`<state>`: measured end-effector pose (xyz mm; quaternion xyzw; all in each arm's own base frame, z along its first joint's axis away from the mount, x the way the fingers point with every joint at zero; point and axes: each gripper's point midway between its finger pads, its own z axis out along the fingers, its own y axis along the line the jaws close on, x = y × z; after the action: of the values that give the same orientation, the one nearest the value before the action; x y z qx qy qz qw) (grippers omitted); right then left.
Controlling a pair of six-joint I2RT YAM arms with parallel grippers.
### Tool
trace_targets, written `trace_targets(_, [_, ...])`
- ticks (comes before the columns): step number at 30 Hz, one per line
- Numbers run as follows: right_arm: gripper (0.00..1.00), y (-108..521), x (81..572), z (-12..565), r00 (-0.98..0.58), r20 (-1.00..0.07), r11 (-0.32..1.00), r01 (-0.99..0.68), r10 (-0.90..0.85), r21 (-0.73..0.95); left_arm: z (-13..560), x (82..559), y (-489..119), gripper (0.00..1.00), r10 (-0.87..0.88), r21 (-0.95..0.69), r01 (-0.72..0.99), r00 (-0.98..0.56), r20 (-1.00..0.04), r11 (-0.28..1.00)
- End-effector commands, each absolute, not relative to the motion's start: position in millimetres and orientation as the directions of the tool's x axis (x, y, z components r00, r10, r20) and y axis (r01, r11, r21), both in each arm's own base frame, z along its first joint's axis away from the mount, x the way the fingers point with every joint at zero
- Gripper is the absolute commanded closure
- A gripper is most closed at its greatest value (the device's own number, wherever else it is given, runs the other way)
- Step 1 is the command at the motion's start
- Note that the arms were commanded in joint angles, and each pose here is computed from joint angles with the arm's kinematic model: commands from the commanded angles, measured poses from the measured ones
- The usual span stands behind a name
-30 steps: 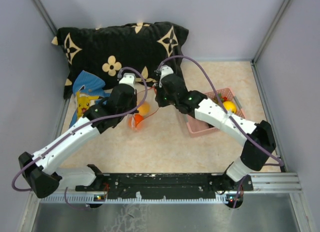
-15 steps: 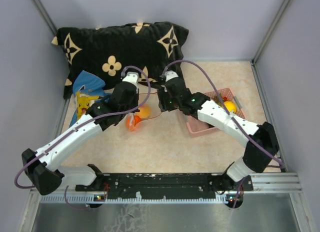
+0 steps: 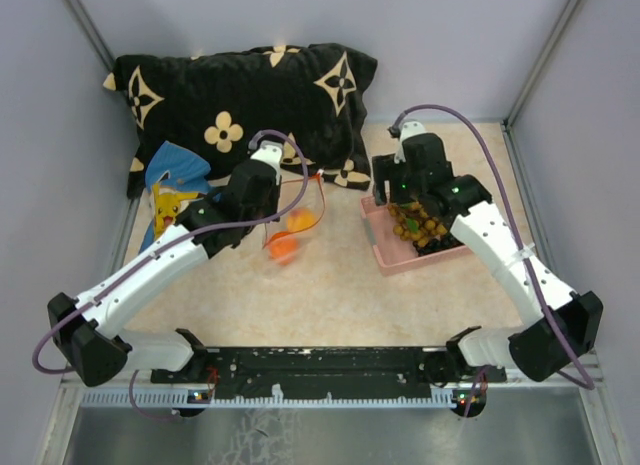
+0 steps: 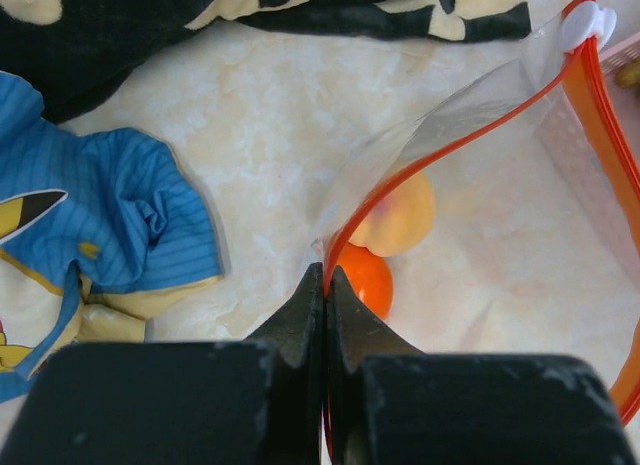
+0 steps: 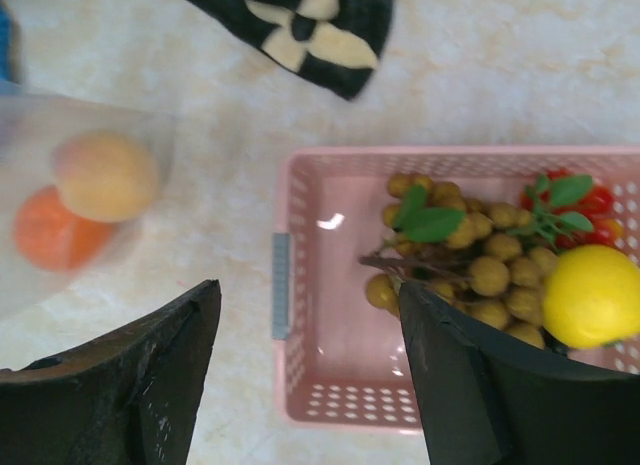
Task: Place the food in the zip-top bag and seal the zipper
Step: Pick up the fake fruit from the bin.
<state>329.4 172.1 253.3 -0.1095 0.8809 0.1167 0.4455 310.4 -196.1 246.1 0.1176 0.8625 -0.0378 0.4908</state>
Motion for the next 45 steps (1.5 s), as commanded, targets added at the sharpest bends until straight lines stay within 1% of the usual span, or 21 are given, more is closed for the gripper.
trace_targets(1, [0.26, 127.6, 327.4, 240.2, -0.606, -0.775, 0.964, -0.266, -0.180, -0.015, 268.1, 320.9, -194.5, 1.00, 0.183, 0.086, 0.233, -0.436, -0.881, 0.969])
trace_targets(3, [0.25, 104.1, 332.9, 229.8, -0.627, -0.761, 0.977, -0.211, -0.167, -0.040, 276.6, 323.0, -193.1, 1.00, 0.188, 0.097, 0.228, -0.420, -0.888, 0.969])
trace_targets(7, [0.24, 48.4, 342.5, 202.5, -0.671, -0.732, 0.992, -0.045, -0.116, -0.115, 294.6, 325.3, -190.9, 1.00, 0.203, 0.118, 0.235, -0.378, -0.903, 0.965])
trace_targets(9, [0.22, 34.9, 346.9, 192.4, -0.682, -0.726, 0.994, -0.013, -0.086, -0.106, 302.6, 325.8, -190.4, 1.00, 0.214, 0.132, 0.244, -0.352, -0.911, 0.961])
trace_targets(13, [0.19, 37.5, 356.8, 188.8, -0.663, -0.744, 0.996, -0.042, -0.087, -0.078, 303.3, 326.9, -191.4, 1.00, 0.239, 0.153, 0.261, -0.335, -0.911, 0.953])
trace_targets(15, [0.18, 34.5, 361.2, 185.3, -0.652, -0.752, 0.995, -0.037, -0.098, -0.097, 293.7, 326.7, -192.0, 1.00, 0.252, 0.161, 0.268, -0.350, -0.902, 0.950])
trace_targets(19, [0.18, 15.4, 366.4, 164.7, -0.694, -0.712, 0.988, 0.011, -0.105, -0.156, 270.3, 325.0, -192.7, 1.00, 0.268, 0.167, 0.273, -0.390, -0.881, 0.948])
trace_targets(21, [0.18, 20.6, 369.0, 162.6, -0.699, -0.705, 0.989, -0.025, -0.119, -0.142, 261.4, 323.1, -192.6, 1.00, 0.267, 0.162, 0.274, -0.408, -0.873, 0.948])
trace_targets(24, [0.15, 44.4, 372.8, 165.8, -0.663, -0.737, 0.990, -0.127, -0.128, -0.059, 253.3, 321.6, -192.3, 1.00, 0.264, 0.157, 0.271, -0.424, -0.866, 0.950])
trace_targets(25, [0.14, 46.9, 372.9, 165.2, -0.656, -0.745, 0.990, -0.134, -0.124, -0.047, 252.8, 321.8, -192.2, 1.00, 0.262, 0.156, 0.268, -0.426, -0.866, 0.951])
trace_targets(28, [0.12, 34.2, 372.2, 158.1, -0.668, -0.733, 0.992, -0.085, -0.129, -0.097, 254.3, 323.2, -192.5, 1.00, 0.256, 0.154, 0.260, -0.428, -0.867, 0.953])
trace_targets(32, [0.12, 36.0, 371.1, 154.8, -0.689, -0.705, 0.986, -0.128, -0.169, -0.111, 254.6, 323.7, -193.3, 1.00, 0.260, 0.156, 0.264, -0.425, -0.867, 0.952])
trace_targets(33, [0.12, 32.8, 371.3, 154.2, -0.690, -0.706, 0.987, -0.110, -0.163, -0.121, 253.4, 324.3, -193.4, 1.00, 0.261, 0.157, 0.264, -0.428, -0.865, 0.952])
trace_targets(35, [0.12, 17.7, 371.7, 152.9, -0.701, -0.700, 0.986, -0.024, -0.135, -0.165, 251.6, 324.1, -194.5, 1.00, 0.262, 0.155, 0.266, -0.434, -0.862, 0.951])
trace_targets(39, [0.12, 10.8, 373.7, 149.3, -0.714, -0.685, 0.982, -0.013, -0.142, -0.190, 250.0, 323.3, -196.5, 1.00, 0.255, 0.143, 0.271, -0.442, -0.860, 0.952])
trace_targets(42, [0.12, -9.7, 374.3, 145.4, -0.736, -0.669, 0.972, 0.066, -0.105, -0.225, 249.7, 322.6, -195.9, 1.00, 0.254, 0.142, 0.270, -0.442, -0.860, 0.952])
trace_targets(45, [0.12, -24.1, 375.7, 139.0, -0.753, -0.655, 0.969, 0.113, -0.061, -0.220, 249.1, 321.2, -194.2, 1.00, 0.254, 0.143, 0.267, -0.445, -0.859, 0.953])
